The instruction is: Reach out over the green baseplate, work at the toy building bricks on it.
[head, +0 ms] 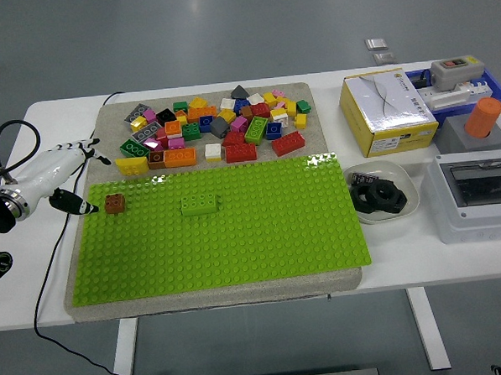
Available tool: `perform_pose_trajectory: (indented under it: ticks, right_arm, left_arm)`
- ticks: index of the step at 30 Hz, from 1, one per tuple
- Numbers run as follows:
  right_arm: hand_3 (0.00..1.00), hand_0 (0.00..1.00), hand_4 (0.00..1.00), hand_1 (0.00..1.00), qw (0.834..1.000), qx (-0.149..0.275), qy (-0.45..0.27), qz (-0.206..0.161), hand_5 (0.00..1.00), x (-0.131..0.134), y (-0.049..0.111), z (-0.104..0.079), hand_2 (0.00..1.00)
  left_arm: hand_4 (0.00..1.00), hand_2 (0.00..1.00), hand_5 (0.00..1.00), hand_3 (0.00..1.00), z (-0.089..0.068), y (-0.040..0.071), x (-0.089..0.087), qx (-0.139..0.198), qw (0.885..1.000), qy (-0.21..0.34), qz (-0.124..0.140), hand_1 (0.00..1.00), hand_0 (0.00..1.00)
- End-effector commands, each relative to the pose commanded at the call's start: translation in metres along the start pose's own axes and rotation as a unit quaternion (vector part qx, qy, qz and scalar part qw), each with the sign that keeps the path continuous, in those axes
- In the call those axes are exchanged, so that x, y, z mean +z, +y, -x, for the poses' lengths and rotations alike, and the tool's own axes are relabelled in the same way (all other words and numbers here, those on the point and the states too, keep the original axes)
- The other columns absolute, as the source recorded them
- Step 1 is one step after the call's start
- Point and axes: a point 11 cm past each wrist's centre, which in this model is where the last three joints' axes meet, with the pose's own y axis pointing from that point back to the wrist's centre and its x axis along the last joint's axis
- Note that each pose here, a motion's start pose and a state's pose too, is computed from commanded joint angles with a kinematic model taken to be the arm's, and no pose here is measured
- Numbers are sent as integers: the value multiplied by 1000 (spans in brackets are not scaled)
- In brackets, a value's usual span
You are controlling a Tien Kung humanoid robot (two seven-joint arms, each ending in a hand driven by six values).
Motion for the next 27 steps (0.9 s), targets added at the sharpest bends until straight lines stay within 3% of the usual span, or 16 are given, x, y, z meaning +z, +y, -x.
perform_pose_trajectory:
  ticks: [7,18,19,27]
  right_arm:
    - [802,693,884,680,1000,1,-1,-4,989,-4,1,-1,722]
    - [801,692,885,679,1000,1,-3,-8,985,-7,1,-2,723]
    - [801,692,885,677,1000,1,-3,-8,985,-7,2,-2,722]
    - [800,692,888,677,1000,1,-3,-11,978,-9,2,-2,722]
  left_arm:
    - [998,998,131,650,10,-4,0,-28,999,22,-2,998,998]
    - [976,998,108,635,11,-11,-3,-31,999,40,-2,998,998]
    - [920,998,73,618,12,-11,-4,-32,999,42,-3,998,998]
    - [890,998,60,610,15,-17,-15,-38,997,63,-19,998,998]
